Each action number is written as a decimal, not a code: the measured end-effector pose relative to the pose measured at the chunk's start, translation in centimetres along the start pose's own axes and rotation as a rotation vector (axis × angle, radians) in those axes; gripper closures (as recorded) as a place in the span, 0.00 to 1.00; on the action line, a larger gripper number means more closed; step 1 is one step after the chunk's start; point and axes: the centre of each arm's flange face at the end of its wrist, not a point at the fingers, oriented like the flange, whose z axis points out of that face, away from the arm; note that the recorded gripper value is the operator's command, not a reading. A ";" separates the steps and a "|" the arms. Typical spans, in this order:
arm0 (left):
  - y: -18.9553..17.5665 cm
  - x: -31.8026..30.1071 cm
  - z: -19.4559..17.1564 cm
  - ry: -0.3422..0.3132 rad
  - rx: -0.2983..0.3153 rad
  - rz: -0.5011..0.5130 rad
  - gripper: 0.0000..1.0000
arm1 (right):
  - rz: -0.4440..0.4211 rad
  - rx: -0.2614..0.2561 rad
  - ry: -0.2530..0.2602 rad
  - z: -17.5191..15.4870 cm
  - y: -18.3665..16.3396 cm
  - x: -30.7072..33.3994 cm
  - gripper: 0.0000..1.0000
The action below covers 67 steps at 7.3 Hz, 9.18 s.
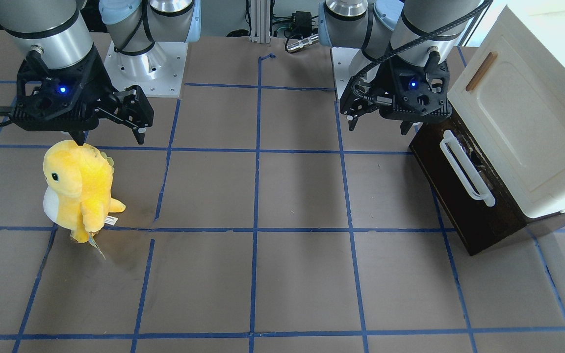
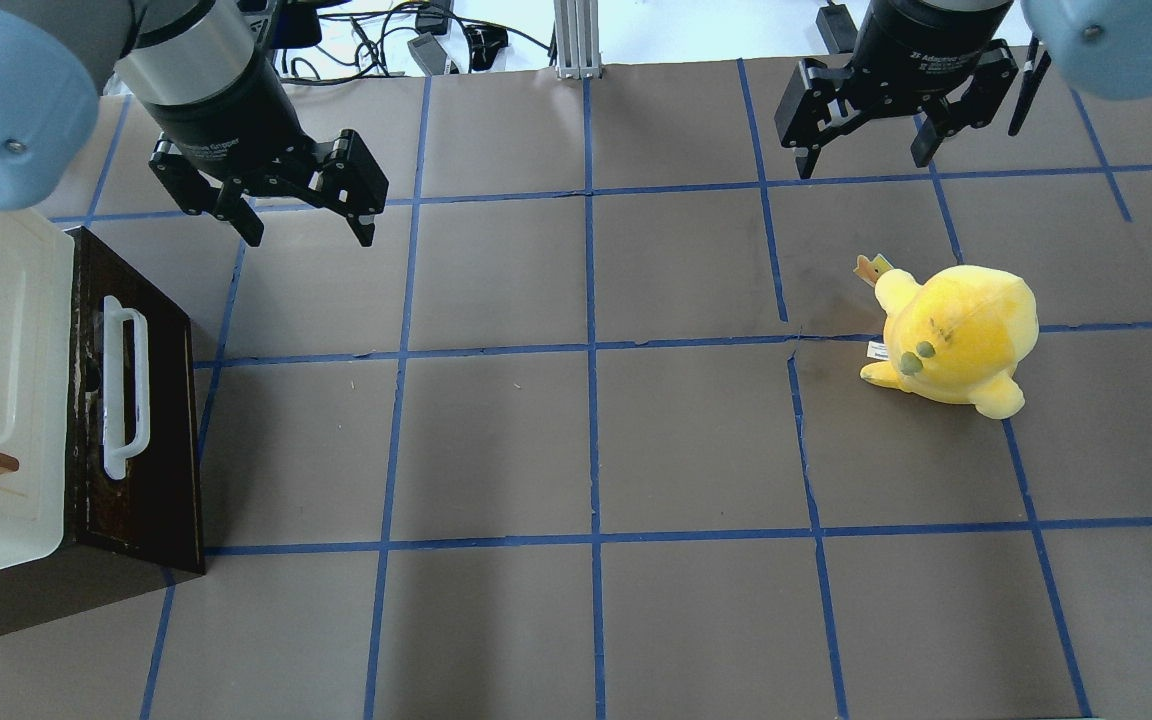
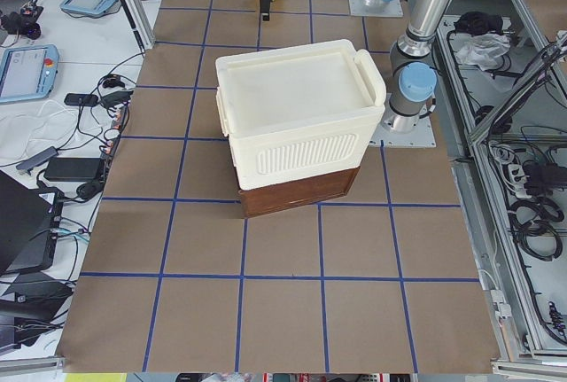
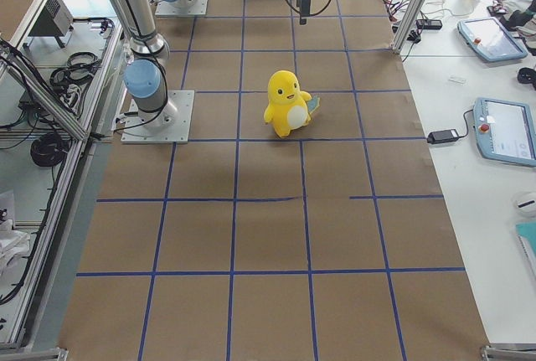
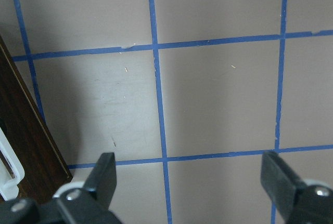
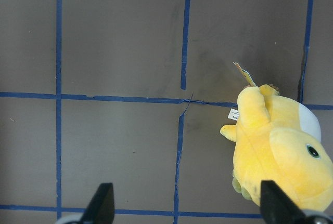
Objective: Pull drawer sideways
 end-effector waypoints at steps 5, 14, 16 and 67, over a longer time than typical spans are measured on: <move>0.1 0.0 0.7 -0.001 -0.011 0.003 0.00 | 0.000 0.000 0.000 0.0 0.0 0.0 0.00; -2.5 2.2 12.0 -0.759 -0.212 0.196 0.00 | 0.001 0.000 -0.001 0.0 0.0 0.0 0.00; -2.1 1.6 18.0 -0.975 -0.283 0.253 0.00 | 0.001 0.000 -0.001 0.0 0.0 0.0 0.00; -0.8 3.0 23.8 -1.129 -0.165 -0.015 0.00 | 0.001 0.000 -0.001 0.0 0.0 0.0 0.00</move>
